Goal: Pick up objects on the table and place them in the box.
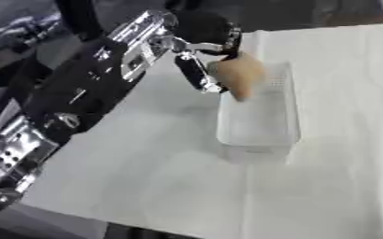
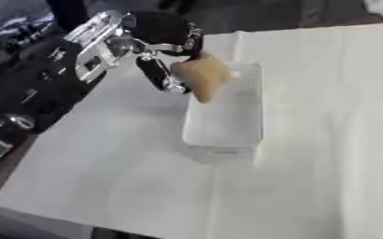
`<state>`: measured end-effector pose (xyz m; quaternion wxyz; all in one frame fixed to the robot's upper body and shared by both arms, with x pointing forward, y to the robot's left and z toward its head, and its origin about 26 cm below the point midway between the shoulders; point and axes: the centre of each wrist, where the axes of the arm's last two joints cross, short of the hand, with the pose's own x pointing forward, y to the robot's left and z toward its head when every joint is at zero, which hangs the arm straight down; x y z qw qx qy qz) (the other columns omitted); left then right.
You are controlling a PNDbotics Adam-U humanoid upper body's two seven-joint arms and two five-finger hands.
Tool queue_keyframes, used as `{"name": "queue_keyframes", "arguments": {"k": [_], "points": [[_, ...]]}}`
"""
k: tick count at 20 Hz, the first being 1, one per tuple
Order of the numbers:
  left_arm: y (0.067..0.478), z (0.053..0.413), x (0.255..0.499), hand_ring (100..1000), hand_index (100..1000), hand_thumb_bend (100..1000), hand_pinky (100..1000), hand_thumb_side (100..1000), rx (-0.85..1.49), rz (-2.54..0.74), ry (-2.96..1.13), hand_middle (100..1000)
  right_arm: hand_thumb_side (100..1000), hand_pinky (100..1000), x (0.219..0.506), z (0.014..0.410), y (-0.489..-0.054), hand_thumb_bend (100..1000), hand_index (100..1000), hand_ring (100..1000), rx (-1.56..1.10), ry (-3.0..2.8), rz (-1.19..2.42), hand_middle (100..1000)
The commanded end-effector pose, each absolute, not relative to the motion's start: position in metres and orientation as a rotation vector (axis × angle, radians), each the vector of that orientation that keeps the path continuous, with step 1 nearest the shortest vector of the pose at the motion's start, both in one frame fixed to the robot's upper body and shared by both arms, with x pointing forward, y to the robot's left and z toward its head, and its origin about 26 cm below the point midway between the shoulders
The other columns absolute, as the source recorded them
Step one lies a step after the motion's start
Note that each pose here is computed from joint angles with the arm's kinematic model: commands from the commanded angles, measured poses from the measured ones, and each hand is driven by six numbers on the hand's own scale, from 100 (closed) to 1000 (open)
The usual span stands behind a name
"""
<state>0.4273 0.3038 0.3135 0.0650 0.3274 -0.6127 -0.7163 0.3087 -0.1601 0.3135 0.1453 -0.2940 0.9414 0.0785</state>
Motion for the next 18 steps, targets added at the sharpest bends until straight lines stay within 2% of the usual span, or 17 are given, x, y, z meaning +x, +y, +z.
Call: {"name": "queue_keyframes", "arguments": {"k": [1,4,6,8,9,11,12,13,14,15,16,18], "points": [[0.308,0.327,0.426,100,297,100,100,478,1.040,-2.149,-1.882,100,1000,100,0.304,0.321,-0.156,100,422,113,-0.870,2.669,0.228,142],[0.308,0.324,0.428,100,307,100,100,506,1.029,-2.137,-1.919,100,1000,100,0.304,0.322,-0.154,100,423,114,-0.876,2.658,0.234,141],[0.307,0.321,0.429,100,341,100,100,576,1.014,-2.140,-1.939,106,1000,100,0.303,0.323,-0.154,100,423,115,-0.878,2.652,0.238,141],[0.307,0.318,0.430,100,404,100,100,634,0.994,-2.146,-1.958,190,1000,100,0.303,0.324,-0.153,100,423,116,-0.880,2.647,0.240,140],[0.308,0.317,0.431,254,533,143,150,679,0.985,-2.158,-1.955,354,1000,100,0.303,0.324,-0.153,100,423,116,-0.881,2.645,0.241,140],[0.309,0.315,0.431,414,655,436,303,768,0.981,-2.187,-1.935,502,1000,100,0.303,0.325,-0.152,100,423,116,-0.884,2.641,0.242,140],[0.310,0.315,0.432,525,741,685,438,868,0.984,-2.206,-1.914,603,1000,100,0.303,0.325,-0.152,100,423,116,-0.884,2.640,0.243,140],[0.310,0.315,0.432,638,813,839,578,957,0.989,-2.223,-1.898,704,1000,100,0.303,0.325,-0.152,100,423,116,-0.883,2.639,0.244,140],[0.311,0.315,0.432,711,853,910,663,996,0.996,-2.237,-1.885,756,1000,100,0.303,0.325,-0.152,100,423,116,-0.882,2.638,0.244,140],[0.311,0.315,0.432,725,861,926,680,1000,1.001,-2.246,-1.876,766,1000,100,0.303,0.325,-0.152,100,423,116,-0.882,2.637,0.245,140],[0.311,0.316,0.432,819,927,993,814,1000,1.008,-2.255,-1.866,840,1000,100,0.303,0.325,-0.152,100,423,116,-0.882,2.637,0.245,140],[0.312,0.317,0.432,870,963,998,884,1000,1.023,-2.266,-1.852,878,1000,100,0.303,0.325,-0.152,100,423,117,-0.881,2.637,0.245,140]]}}
